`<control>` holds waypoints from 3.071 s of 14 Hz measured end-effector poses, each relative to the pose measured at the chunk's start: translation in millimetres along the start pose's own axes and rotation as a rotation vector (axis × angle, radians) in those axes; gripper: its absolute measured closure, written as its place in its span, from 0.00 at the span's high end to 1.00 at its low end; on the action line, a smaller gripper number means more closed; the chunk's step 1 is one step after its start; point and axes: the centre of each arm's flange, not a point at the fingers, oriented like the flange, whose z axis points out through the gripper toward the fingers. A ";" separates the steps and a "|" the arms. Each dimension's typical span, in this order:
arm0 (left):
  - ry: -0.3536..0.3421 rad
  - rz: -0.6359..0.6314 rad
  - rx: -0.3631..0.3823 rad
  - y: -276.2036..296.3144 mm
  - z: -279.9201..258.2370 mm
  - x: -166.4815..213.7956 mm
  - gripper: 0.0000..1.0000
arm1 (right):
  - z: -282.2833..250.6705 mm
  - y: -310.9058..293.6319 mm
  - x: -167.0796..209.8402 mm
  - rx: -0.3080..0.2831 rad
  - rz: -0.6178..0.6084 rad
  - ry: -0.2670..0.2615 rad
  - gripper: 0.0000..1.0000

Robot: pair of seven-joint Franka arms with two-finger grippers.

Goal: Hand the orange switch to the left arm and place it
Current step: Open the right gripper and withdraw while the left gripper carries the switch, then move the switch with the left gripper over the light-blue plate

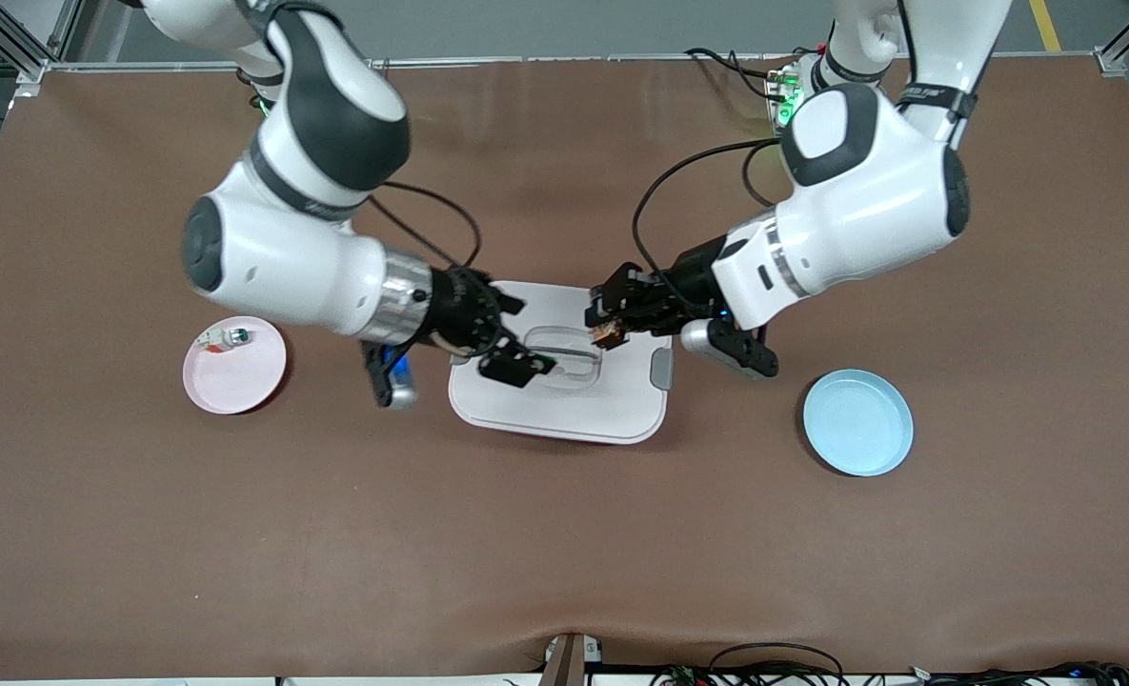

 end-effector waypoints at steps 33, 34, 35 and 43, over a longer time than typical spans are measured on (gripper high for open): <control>0.485 -1.270 0.752 -284.5 -144.3 3.6 0.34 | -274.5 181.0 224.3 -0.649 -0.765 0.192 1.00; 0.499 -1.276 0.741 -297.6 -137.7 1.1 0.34 | -285.5 183.2 220.1 -0.637 -0.767 0.211 1.00; 0.508 -1.282 0.731 -311.1 -133.2 -0.6 0.34 | -295.7 183.4 212.9 -0.625 -0.777 0.234 1.00; 0.542 -1.295 0.711 -391.5 -72.9 -0.4 0.34 | -309.5 167.8 150.8 -0.593 -0.880 0.327 1.00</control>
